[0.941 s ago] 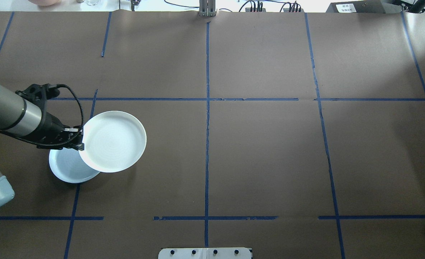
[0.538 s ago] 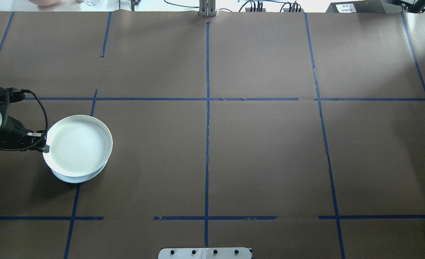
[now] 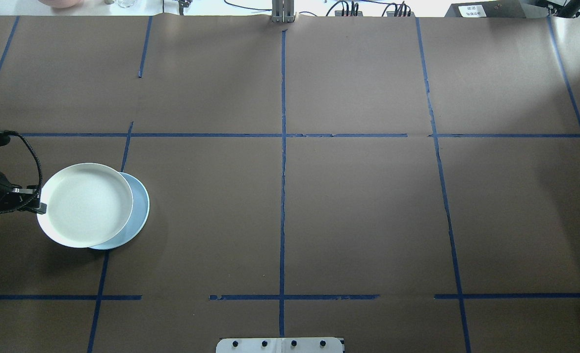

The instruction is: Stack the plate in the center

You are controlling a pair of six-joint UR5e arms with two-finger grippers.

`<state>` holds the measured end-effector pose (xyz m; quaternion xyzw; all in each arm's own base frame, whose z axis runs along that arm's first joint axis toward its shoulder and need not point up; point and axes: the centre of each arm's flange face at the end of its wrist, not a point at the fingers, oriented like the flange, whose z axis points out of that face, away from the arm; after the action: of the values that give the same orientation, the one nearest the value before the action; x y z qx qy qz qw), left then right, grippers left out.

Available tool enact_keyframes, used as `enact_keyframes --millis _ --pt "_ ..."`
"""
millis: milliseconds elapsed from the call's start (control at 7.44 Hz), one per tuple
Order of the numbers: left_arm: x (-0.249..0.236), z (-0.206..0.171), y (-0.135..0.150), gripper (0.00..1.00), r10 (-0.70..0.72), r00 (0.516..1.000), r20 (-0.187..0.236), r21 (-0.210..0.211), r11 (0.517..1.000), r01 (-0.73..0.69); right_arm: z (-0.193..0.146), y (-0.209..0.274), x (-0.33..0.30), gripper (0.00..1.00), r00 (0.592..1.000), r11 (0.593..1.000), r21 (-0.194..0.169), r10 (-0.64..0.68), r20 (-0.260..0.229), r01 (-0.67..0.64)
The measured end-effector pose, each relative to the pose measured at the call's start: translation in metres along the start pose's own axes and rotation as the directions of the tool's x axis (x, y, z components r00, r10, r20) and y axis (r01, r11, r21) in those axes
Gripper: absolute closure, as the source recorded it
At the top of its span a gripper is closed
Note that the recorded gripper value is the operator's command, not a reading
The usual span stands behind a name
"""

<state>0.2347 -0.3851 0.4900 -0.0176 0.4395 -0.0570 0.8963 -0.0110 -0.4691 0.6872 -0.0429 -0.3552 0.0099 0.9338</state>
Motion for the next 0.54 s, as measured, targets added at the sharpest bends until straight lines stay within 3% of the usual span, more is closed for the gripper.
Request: enact_keyframes --millis 538 --pt "-0.002 -0.015 -0.009 0.0 -0.005 1.0 -0.012 0.032 0.999 0.006 0.0 0.0 0.0 0.0 1.0 1.0 0.0 0.0 0.0 0.0"
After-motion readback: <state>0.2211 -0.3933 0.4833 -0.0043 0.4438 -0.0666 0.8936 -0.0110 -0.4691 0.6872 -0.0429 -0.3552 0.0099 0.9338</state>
